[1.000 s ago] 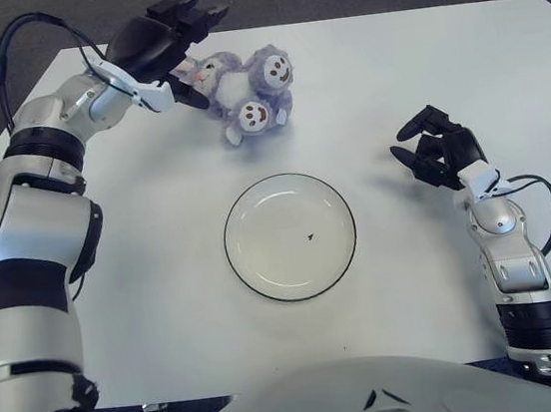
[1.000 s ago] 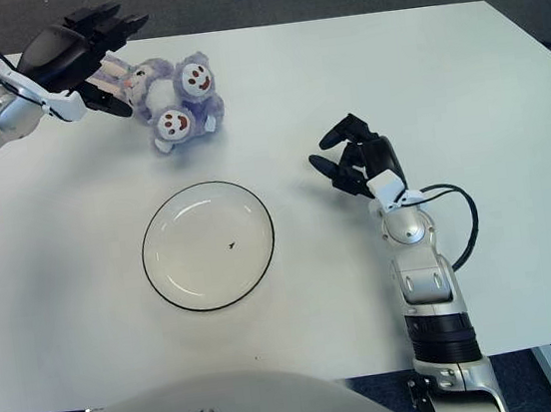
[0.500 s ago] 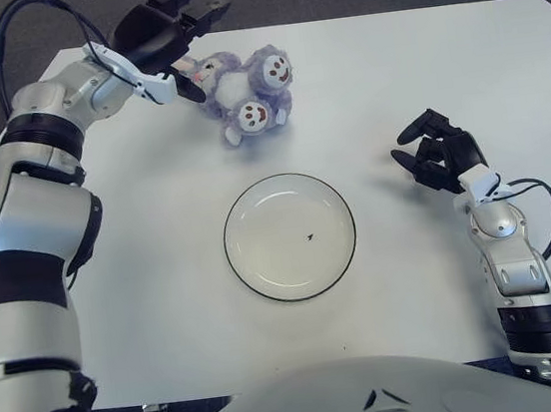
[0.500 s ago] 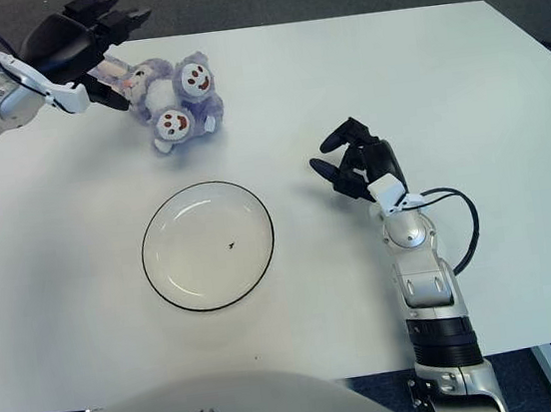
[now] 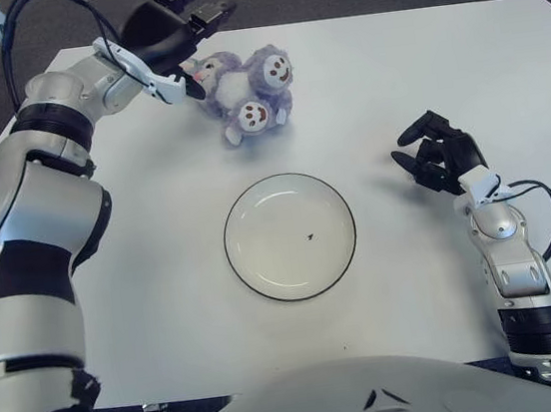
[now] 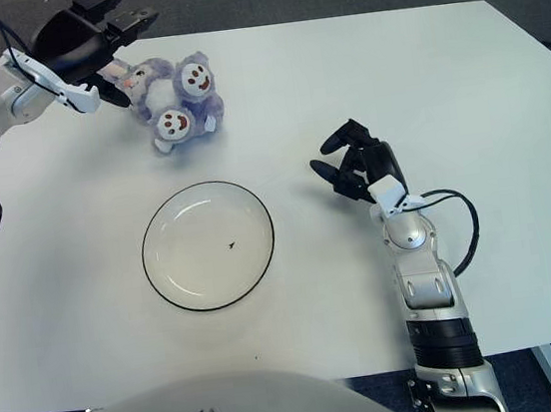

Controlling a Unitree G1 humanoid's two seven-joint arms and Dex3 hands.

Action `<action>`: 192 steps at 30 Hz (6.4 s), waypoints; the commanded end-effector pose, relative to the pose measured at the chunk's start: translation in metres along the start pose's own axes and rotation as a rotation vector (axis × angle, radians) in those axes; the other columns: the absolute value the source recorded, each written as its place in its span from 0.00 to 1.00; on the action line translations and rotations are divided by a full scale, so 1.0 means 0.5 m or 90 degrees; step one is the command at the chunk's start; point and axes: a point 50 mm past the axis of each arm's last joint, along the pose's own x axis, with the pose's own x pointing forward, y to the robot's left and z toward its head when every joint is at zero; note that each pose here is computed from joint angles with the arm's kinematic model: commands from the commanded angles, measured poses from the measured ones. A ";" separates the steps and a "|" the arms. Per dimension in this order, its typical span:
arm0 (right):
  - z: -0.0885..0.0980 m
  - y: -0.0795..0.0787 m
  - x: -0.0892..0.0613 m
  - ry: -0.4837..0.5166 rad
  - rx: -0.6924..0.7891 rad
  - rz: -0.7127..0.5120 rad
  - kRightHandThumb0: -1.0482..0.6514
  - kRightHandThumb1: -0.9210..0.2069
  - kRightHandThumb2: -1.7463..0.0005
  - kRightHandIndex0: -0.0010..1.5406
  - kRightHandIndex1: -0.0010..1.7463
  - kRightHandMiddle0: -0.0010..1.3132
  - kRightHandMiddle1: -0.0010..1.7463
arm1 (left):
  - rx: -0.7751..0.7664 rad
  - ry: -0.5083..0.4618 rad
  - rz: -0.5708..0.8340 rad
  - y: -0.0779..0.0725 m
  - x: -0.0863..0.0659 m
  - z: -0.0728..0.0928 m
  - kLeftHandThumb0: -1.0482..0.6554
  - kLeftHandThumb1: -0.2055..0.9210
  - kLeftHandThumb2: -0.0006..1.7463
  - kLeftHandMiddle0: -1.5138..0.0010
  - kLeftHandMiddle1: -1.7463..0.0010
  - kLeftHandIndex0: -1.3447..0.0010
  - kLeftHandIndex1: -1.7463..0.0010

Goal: Put the doll into the plate.

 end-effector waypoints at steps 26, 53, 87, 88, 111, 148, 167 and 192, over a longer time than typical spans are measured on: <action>-0.004 -0.005 -0.016 0.011 0.001 -0.005 0.40 0.00 0.84 0.53 1.00 0.36 0.84 | -0.164 0.071 -0.158 -0.020 0.054 0.029 0.10 0.91 0.01 0.96 1.00 0.84 1.00; 0.011 0.004 -0.042 -0.012 0.014 0.016 0.40 0.00 0.84 0.53 1.00 0.35 0.84 | -0.153 0.094 -0.220 -0.076 0.066 0.061 0.07 0.94 0.00 0.96 1.00 0.88 1.00; 0.031 -0.010 -0.058 -0.050 0.014 0.001 0.40 0.00 0.85 0.54 1.00 0.36 0.83 | -0.017 0.070 -0.233 -0.094 0.060 0.064 0.16 0.89 0.00 0.90 0.98 0.82 0.98; 0.032 -0.011 -0.058 -0.051 0.013 0.000 0.40 0.00 0.85 0.54 1.00 0.36 0.83 | -0.008 0.068 -0.235 -0.094 0.059 0.063 0.18 0.89 0.00 0.87 0.98 0.80 0.98; 0.047 -0.015 -0.069 -0.071 0.001 -0.010 0.40 0.00 0.85 0.54 1.00 0.37 0.83 | 0.296 -0.002 -0.175 -0.135 0.050 0.077 0.30 0.85 0.01 0.86 0.48 0.58 0.97; 0.049 -0.013 -0.077 -0.073 0.017 -0.006 0.40 0.00 0.85 0.54 1.00 0.37 0.83 | 0.084 0.055 -0.182 -0.158 0.060 0.108 0.32 0.99 0.00 0.74 0.26 0.79 0.44; 0.049 -0.009 -0.081 -0.062 0.020 0.004 0.40 0.00 0.85 0.54 1.00 0.37 0.83 | -0.192 0.113 -0.203 -0.171 0.066 0.128 0.32 1.00 0.04 0.67 0.01 0.84 0.29; 0.047 -0.003 -0.082 -0.053 0.029 0.009 0.40 0.00 0.85 0.54 1.00 0.37 0.83 | -0.363 0.128 -0.276 -0.190 0.081 0.166 0.31 1.00 0.07 0.71 0.17 0.84 0.35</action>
